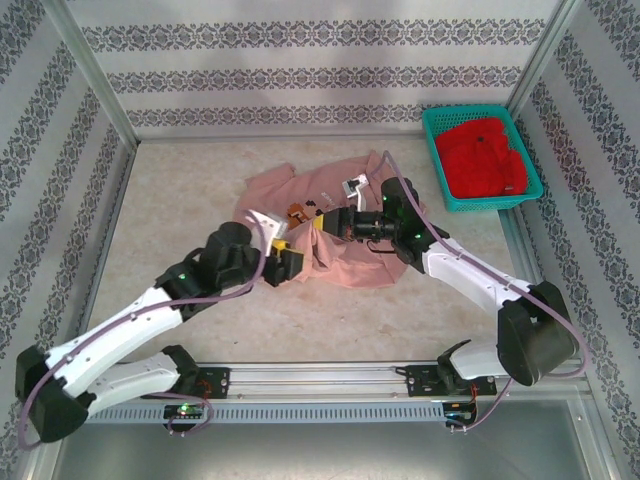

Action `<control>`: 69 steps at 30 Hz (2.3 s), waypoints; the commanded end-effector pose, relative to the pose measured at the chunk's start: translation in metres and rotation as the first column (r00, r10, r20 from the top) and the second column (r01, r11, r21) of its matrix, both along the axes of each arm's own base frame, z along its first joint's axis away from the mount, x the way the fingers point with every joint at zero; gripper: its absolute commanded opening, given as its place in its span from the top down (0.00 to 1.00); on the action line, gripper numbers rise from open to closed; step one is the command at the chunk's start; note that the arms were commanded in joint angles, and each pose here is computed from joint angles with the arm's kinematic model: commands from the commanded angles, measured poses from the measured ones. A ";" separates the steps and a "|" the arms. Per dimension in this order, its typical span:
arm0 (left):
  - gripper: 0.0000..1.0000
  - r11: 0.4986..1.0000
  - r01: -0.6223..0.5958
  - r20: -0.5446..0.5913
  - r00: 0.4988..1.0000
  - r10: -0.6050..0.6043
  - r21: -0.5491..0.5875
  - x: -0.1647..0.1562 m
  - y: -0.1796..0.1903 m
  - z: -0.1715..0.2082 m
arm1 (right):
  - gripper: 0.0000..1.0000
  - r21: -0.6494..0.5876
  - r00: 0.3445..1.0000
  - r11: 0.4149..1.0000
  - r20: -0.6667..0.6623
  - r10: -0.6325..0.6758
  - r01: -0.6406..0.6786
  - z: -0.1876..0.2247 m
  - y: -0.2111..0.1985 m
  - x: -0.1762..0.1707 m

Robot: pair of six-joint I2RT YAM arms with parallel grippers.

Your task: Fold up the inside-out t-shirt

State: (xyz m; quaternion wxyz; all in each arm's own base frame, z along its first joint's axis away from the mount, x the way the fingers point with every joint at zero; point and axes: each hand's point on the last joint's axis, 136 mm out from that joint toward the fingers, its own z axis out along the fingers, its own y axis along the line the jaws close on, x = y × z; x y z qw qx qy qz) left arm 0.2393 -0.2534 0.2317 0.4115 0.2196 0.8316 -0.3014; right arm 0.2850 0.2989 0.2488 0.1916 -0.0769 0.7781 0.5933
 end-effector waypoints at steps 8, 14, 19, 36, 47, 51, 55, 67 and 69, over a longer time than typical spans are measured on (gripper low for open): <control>0.43 0.961 -0.234 0.106 0.970 0.220 0.150 0.073 -0.009 -0.037 | 1.00 0.031 0.999 0.998 -0.017 -0.052 0.052 0.017 -0.015 0.006; 0.52 0.966 -0.215 0.070 0.976 0.206 0.143 0.103 -0.015 -0.053 | 1.00 0.033 0.999 0.999 -0.010 -0.035 0.035 0.015 -0.018 0.002; 0.88 0.996 -0.083 0.013 0.997 0.082 0.036 0.104 -0.031 -0.046 | 1.00 0.018 0.999 0.999 -0.013 -0.038 0.038 0.010 -0.029 0.002; 1.00 0.799 0.386 -0.076 0.880 -0.469 -0.462 -0.004 -0.047 0.022 | 0.43 -0.589 0.920 0.786 0.385 0.069 0.187 -0.085 -0.077 -0.045; 1.00 0.838 0.323 -0.129 0.901 -0.415 -0.440 0.009 -0.047 0.018 | 0.39 -0.563 0.861 0.776 0.506 0.051 0.285 -0.098 -0.101 -0.071; 1.00 0.845 0.310 -0.145 0.902 -0.406 -0.436 0.011 -0.046 0.015 | 0.60 -0.525 0.852 0.818 0.516 0.088 0.234 -0.099 -0.085 -0.088; 1.00 0.847 0.308 -0.145 0.904 -0.403 -0.434 0.013 -0.047 0.015 | 0.68 -0.497 0.856 0.843 0.509 0.091 0.206 -0.098 -0.065 -0.081; 1.00 0.853 0.312 -0.142 0.905 -0.401 -0.419 0.009 -0.042 0.014 | 0.64 -0.494 0.848 0.818 0.530 0.016 0.294 -0.089 -0.047 -0.036; 1.00 0.859 0.301 -0.145 0.910 -0.389 -0.415 0.010 -0.040 0.012 | 0.73 -0.485 0.852 0.827 0.524 0.014 0.285 -0.087 -0.043 -0.031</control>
